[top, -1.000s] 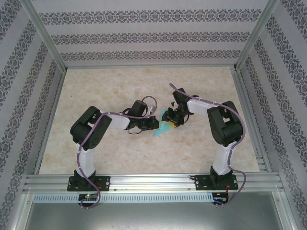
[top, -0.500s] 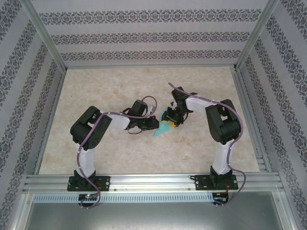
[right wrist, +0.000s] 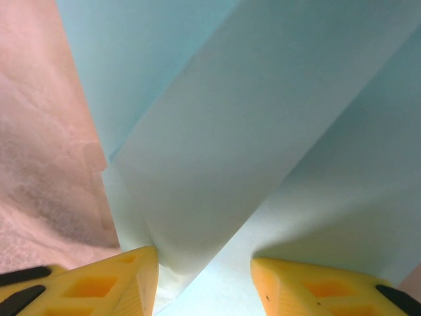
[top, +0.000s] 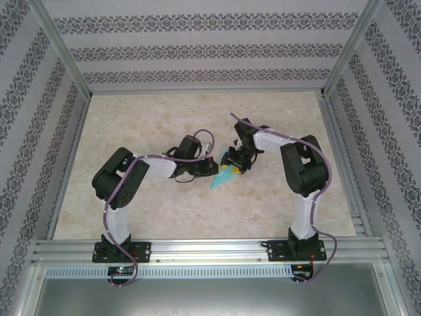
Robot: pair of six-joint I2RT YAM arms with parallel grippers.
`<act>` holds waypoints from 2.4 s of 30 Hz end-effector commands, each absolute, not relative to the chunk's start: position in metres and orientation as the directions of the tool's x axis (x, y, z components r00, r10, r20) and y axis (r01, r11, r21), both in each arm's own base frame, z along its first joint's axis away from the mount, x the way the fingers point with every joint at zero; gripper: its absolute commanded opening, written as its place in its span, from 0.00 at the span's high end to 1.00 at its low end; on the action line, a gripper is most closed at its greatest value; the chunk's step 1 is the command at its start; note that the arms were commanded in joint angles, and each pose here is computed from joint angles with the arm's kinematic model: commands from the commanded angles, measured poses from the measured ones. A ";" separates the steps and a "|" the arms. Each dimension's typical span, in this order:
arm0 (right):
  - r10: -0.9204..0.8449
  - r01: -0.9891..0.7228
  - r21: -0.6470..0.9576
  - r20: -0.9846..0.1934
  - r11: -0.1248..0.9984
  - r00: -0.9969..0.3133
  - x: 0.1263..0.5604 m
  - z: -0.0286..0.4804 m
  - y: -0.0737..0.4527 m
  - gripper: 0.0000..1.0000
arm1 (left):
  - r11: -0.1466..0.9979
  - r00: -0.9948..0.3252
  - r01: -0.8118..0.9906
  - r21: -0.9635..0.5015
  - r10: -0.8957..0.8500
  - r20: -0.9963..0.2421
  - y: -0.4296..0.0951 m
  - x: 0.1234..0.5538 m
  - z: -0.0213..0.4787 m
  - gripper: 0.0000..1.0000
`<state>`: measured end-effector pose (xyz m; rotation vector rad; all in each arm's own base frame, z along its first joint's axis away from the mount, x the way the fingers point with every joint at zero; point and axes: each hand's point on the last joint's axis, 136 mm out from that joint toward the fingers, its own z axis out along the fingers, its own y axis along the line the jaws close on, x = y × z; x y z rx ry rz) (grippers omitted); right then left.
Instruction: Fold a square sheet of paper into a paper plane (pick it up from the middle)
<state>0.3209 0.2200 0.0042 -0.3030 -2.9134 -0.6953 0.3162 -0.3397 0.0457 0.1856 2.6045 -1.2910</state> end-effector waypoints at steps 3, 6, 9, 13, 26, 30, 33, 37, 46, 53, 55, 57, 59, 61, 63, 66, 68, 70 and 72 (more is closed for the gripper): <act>0.228 0.246 0.042 0.247 0.968 -0.942 0.274 -0.105 0.153 0.53 | 0.566 -0.962 0.226 -0.793 0.001 -0.274 -0.341 0.313 0.064 0.96; 0.231 0.249 0.041 0.247 0.968 -0.941 0.274 -0.105 0.153 0.53 | 0.569 -0.971 0.205 -0.797 0.014 -0.239 -0.343 0.303 0.060 0.96; 0.234 0.251 0.038 0.249 0.967 -0.940 0.274 -0.106 0.152 0.53 | 0.586 -0.978 0.191 -0.788 0.041 -0.206 -0.347 0.292 0.054 0.94; 0.234 0.250 0.035 0.249 0.968 -0.940 0.274 -0.106 0.151 0.53 | 0.603 -0.982 0.178 -0.778 0.056 -0.181 -0.349 0.285 0.048 0.93; 0.234 0.249 0.027 0.254 0.968 -0.938 0.272 -0.107 0.149 0.53 | 0.679 -0.987 0.148 -0.719 0.061 -0.145 -0.341 0.285 0.030 0.90; 0.232 0.247 0.027 0.253 0.969 -0.939 0.272 -0.107 0.150 0.53 | 0.694 -0.988 0.143 -0.705 0.058 -0.144 -0.338 0.286 0.025 0.90; 0.232 0.247 0.028 0.254 0.969 -0.939 0.272 -0.107 0.149 0.53 | 0.705 -0.989 0.136 -0.696 0.054 -0.139 -0.337 0.287 0.022 0.91; 0.231 0.244 0.022 0.255 0.969 -0.939 0.271 -0.109 0.148 0.53 | 0.710 -0.990 0.131 -0.692 0.054 -0.132 -0.336 0.286 0.019 0.91; 0.224 0.228 -0.014 0.257 0.973 -0.940 0.269 -0.113 0.144 0.54 | 0.701 -0.989 0.138 -0.699 0.055 -0.139 -0.338 0.287 0.024 0.91; 0.227 0.214 -0.084 0.229 0.973 -0.947 0.270 -0.117 0.137 0.54 | 0.651 -0.977 0.173 -0.739 0.018 -0.212 -0.344 0.300 0.052 0.91; 0.232 0.218 -0.085 0.228 0.972 -0.946 0.270 -0.118 0.137 0.53 | 0.640 -0.974 0.174 -0.748 -0.002 -0.228 -0.345 0.305 0.057 0.91; 0.237 0.224 -0.082 0.230 0.971 -0.944 0.270 -0.120 0.139 0.53 | 0.639 -0.972 0.168 -0.750 -0.019 -0.235 -0.345 0.308 0.058 0.92; 0.240 0.227 -0.079 0.231 0.971 -0.943 0.271 -0.121 0.140 0.53 | 0.639 -0.971 0.158 -0.753 -0.037 -0.236 -0.345 0.310 0.056 0.92; 0.241 0.230 -0.077 0.231 0.970 -0.943 0.272 -0.122 0.141 0.52 | 0.632 -0.971 0.152 -0.760 -0.048 -0.234 -0.346 0.311 0.057 0.93; 0.243 0.231 -0.075 0.232 0.970 -0.942 0.272 -0.123 0.142 0.52 | 0.632 -0.972 0.147 -0.761 -0.050 -0.229 -0.347 0.312 0.055 0.93; 0.243 0.232 -0.075 0.233 0.970 -0.942 0.272 -0.123 0.142 0.52 | 0.637 -0.974 0.141 -0.758 -0.049 -0.221 -0.347 0.313 0.051 0.93; 0.244 0.233 -0.074 0.233 0.970 -0.941 0.272 -0.123 0.142 0.52 | 0.646 -0.975 0.135 -0.751 -0.047 -0.215 -0.346 0.313 0.047 0.93; 0.245 0.234 -0.072 0.236 0.970 -0.941 0.271 -0.124 0.142 0.52 | 0.648 -0.977 0.131 -0.750 -0.045 -0.209 -0.346 0.312 0.044 0.93; 0.244 0.234 -0.070 0.236 0.970 -0.941 0.271 -0.124 0.143 0.52 | 0.653 -0.979 0.124 -0.747 -0.043 -0.201 -0.346 0.312 0.040 0.93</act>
